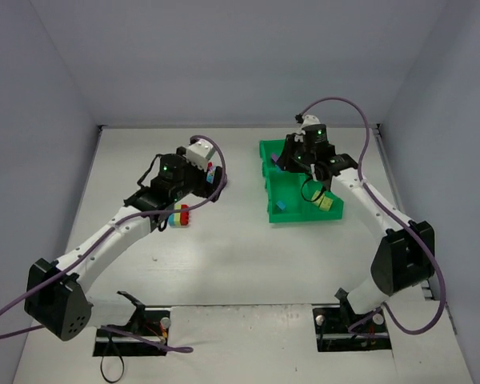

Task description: Sort the legos into containers by color

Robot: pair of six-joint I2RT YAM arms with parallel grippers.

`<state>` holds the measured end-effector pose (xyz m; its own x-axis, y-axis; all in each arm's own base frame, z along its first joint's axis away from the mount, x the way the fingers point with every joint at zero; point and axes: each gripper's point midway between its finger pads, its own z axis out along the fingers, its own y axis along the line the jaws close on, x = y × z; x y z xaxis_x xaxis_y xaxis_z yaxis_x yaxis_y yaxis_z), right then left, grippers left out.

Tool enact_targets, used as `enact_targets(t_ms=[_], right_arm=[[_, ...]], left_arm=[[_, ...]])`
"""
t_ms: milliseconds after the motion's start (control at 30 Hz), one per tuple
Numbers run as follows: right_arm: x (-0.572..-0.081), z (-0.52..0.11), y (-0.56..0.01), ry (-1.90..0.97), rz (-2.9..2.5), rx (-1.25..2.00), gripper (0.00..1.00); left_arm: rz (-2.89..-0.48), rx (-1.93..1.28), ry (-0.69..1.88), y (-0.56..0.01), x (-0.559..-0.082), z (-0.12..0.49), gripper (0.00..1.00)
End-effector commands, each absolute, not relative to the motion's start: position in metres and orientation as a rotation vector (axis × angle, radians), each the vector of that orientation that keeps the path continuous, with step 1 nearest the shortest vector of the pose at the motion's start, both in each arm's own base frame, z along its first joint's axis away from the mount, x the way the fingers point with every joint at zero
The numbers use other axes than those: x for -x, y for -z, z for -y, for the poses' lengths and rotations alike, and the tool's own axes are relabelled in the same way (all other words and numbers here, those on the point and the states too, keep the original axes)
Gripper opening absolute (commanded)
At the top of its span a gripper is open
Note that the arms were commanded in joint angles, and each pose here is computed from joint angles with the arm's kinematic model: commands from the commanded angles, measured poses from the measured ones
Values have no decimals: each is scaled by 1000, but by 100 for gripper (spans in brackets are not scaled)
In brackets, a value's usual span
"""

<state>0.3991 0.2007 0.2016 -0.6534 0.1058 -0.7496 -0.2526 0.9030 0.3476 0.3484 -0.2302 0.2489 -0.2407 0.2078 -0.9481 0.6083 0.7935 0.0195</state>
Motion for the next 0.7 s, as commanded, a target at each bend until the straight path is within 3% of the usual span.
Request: enact_targets(t_ms=[0, 333, 533, 667], right_arm=[[-431, -159, -195, -315, -2174, -1, 0], [-440, -144, -124, -195, -2316, -99, 22], [-436, -150, -130, -239, -2311, -73, 47], [-429, -153, -144, -261, -2287, -37, 52]], left_arm=[[-1933, -317, 406, -250, -351, 192, 88], [-2217, -44, 285, -193, -331, 113, 88], [-2301, -13, 293, -171, -326, 100, 88], [-2349, -31, 289, -158, -327, 101, 88]])
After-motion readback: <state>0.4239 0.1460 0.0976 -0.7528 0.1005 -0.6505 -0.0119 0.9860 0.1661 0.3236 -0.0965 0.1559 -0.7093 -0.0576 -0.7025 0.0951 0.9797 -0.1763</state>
